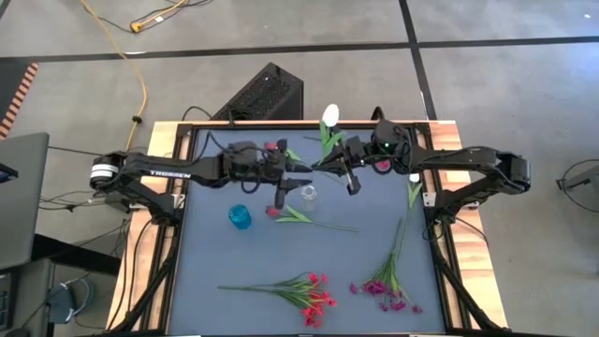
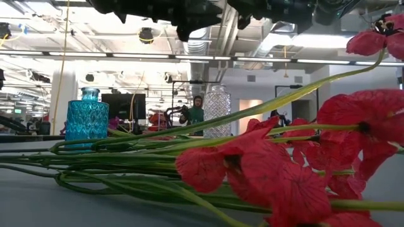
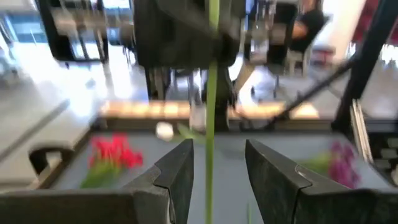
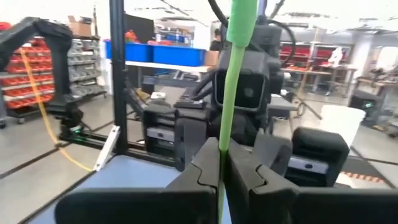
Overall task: Sort flowers into vase by color
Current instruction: Put the left white tulip into the transparent vase
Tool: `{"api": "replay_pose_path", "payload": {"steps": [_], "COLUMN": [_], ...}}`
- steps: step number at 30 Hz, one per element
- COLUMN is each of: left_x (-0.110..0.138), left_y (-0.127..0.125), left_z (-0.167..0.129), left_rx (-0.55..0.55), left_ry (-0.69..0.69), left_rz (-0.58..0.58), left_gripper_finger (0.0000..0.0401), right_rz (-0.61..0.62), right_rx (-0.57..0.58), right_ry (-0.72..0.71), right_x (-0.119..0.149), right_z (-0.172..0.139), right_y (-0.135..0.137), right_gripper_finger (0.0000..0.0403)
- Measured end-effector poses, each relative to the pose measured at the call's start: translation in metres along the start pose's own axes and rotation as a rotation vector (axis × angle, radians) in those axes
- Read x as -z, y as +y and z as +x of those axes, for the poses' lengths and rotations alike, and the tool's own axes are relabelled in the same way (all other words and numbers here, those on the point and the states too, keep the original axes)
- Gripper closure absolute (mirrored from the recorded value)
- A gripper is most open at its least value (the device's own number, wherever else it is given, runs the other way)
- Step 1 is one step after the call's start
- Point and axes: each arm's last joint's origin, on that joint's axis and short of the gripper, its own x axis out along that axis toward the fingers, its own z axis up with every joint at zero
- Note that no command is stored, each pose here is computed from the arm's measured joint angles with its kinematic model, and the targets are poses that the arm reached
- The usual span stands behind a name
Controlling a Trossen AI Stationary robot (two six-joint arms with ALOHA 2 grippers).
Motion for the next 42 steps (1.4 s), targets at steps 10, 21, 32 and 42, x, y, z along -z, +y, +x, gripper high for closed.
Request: {"api": "replay_pose_path", "payload": {"steps": [10,21,32,42], "left_x": [-0.004,-0.005,-0.01,-0.002], "left_y": [0.002,0.001,0.002,0.004], "left_z": [0.003,0.003,0.003,0.014], "left_rx": [-0.045,-0.021,-0.022,-0.039], "left_ry": [-0.045,-0.044,-0.098,-0.064], "left_rz": [0.01,-0.027,-0.046,-0.051], "left_gripper_finger": [0.0266,0.0266,0.0266,0.0266], "right_rz": [0.008,0.006,0.009,0.004], "right_rx": [0.017,0.015,0.016,0.044], "right_ry": [0.002,-0.001,-0.002,-0.009], "right_x": [0.0,0.0,0.0,-0.001], "right_z": [0.001,0.002,0.002,0.002], "right_y": [0.002,0.003,0.003,0.002], "right_gripper_finger": [0.0368,0.0366,0.0365,0.0364]}}
